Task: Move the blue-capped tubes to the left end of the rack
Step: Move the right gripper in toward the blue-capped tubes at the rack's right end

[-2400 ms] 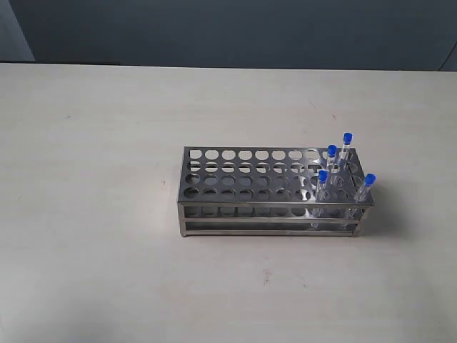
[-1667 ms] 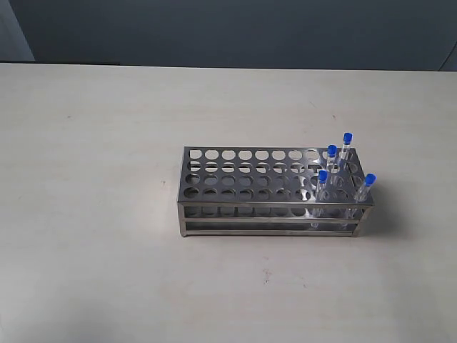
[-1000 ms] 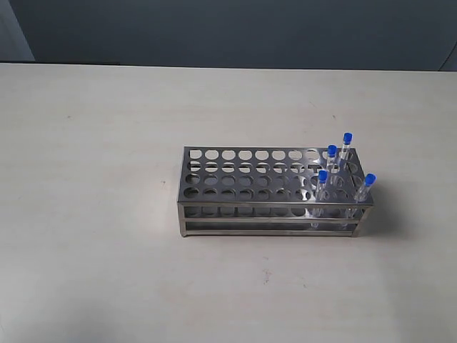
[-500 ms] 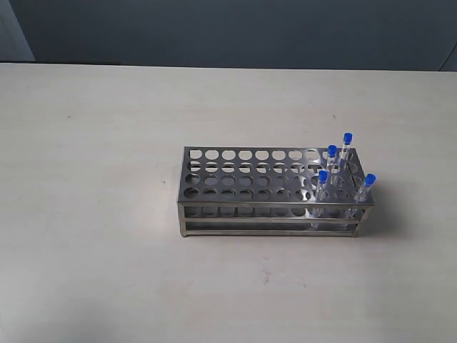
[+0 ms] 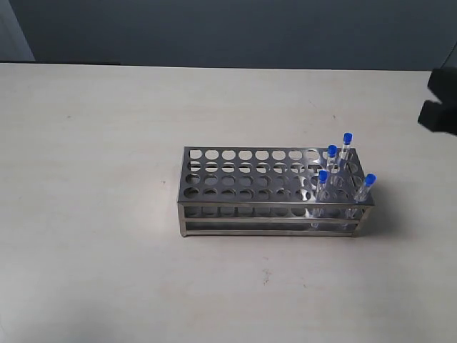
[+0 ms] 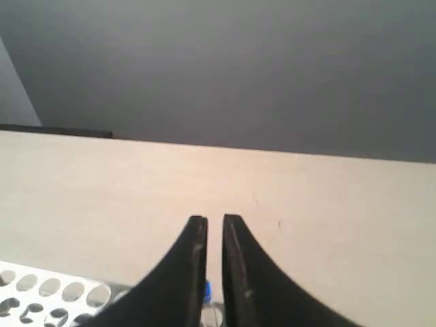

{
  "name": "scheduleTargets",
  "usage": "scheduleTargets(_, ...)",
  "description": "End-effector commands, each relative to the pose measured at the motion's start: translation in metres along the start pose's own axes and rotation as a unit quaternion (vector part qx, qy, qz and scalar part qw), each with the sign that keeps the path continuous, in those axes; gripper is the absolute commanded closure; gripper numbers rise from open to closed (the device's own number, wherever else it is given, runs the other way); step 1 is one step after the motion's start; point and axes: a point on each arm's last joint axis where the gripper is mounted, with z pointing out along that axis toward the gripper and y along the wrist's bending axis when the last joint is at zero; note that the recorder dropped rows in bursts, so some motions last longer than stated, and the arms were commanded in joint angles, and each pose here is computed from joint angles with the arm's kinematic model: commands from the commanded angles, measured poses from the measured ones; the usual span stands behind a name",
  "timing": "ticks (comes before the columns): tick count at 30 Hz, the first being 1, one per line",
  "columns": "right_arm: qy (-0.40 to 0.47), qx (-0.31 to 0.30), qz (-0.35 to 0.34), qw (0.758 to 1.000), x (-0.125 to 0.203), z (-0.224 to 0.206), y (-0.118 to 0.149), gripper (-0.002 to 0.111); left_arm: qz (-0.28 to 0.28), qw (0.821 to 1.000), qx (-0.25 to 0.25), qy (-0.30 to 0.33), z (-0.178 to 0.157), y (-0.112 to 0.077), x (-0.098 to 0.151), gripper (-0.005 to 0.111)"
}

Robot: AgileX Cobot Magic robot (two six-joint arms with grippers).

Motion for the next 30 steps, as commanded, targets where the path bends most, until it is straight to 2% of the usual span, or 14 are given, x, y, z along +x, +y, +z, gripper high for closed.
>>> scheduleTargets(1, 0.019, -0.031, 0.022, 0.999, 0.021, -0.002, 0.009, 0.094, -0.003, 1.0, -0.001, -0.003, 0.0, 0.0, 0.0, 0.106)
scheduleTargets(7, 0.042, -0.068, 0.033, 0.996, 0.051, -0.012, 0.018, 0.095, -0.003, 1.0, -0.001, -0.003, 0.0, 0.0, 0.0, 0.106)
scheduleTargets(14, 0.082, -0.058, 0.042, 0.994, 0.088, -0.028, 0.017, 0.095, -0.003, 1.0, -0.001, -0.003, 0.0, 0.0, 0.0, 0.106)
scheduleTargets(21, 0.1, -0.064, 0.045, 0.992, 0.104, -0.033, 0.018, 0.095, -0.003, 1.0, -0.001, -0.003, 0.0, 0.0, 0.0, 0.106)
scheduleTargets(30, 0.098, -0.073, 0.04, 0.992, 0.105, -0.033, 0.02, 0.095, -0.003, 1.0, -0.001, -0.003, 0.0, 0.0, 0.0, 0.106)
